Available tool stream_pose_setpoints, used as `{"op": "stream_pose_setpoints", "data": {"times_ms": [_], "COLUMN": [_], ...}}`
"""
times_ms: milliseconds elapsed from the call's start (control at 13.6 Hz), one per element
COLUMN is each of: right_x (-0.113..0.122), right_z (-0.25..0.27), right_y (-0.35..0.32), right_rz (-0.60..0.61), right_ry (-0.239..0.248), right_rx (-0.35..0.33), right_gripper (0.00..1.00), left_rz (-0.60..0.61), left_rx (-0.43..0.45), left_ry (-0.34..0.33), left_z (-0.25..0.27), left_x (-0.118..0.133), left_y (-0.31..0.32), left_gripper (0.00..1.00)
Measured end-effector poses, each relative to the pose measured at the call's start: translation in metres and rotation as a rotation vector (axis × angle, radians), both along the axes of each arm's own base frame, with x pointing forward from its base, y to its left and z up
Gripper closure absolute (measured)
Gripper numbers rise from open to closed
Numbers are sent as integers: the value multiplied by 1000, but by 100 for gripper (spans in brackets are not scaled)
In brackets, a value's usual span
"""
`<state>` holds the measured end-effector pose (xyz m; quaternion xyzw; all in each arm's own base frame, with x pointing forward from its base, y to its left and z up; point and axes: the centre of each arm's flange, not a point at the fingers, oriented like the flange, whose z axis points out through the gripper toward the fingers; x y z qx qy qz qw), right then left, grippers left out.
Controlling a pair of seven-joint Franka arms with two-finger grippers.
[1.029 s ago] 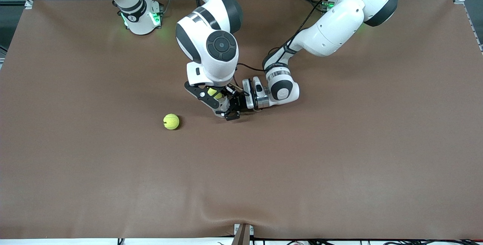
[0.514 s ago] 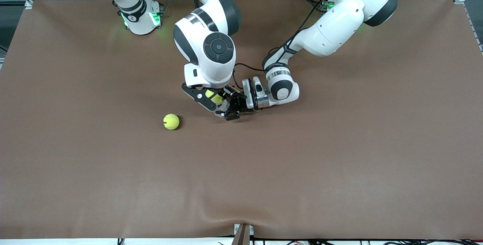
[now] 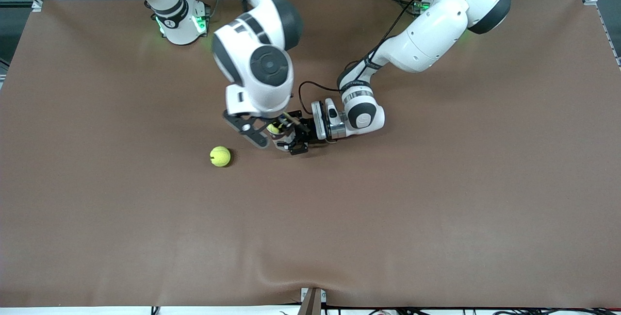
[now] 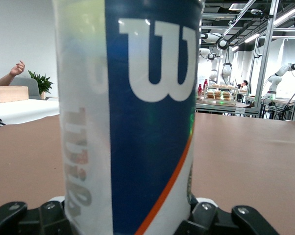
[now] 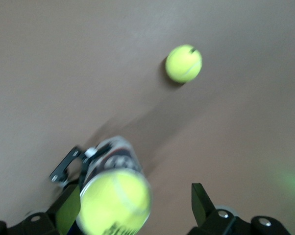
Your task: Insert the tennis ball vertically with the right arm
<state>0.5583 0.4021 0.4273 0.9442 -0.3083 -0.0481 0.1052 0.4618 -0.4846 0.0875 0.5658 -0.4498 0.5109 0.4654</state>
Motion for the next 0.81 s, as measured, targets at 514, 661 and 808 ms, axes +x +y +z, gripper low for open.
{"op": "stream_pose_setpoints", "data": {"times_ms": [514,661,808], "right_x": [69,70,65], "right_z": [-32,-81,-129], "right_y": [-151,-159,-167], "right_rz": [113,116,119], "right_ry": [110,89,82], "right_rx": [16,27,29], "right_gripper": [0,0,0], "left_rz": [10,17,17], "left_rx": [-3,-4,-3], "left_ry": [9,17,20], "left_z": [0,-1,-2], "left_x": [-1,-3,-5], "left_y": [0,-2,-3], "left_gripper": [26,26,26]}}
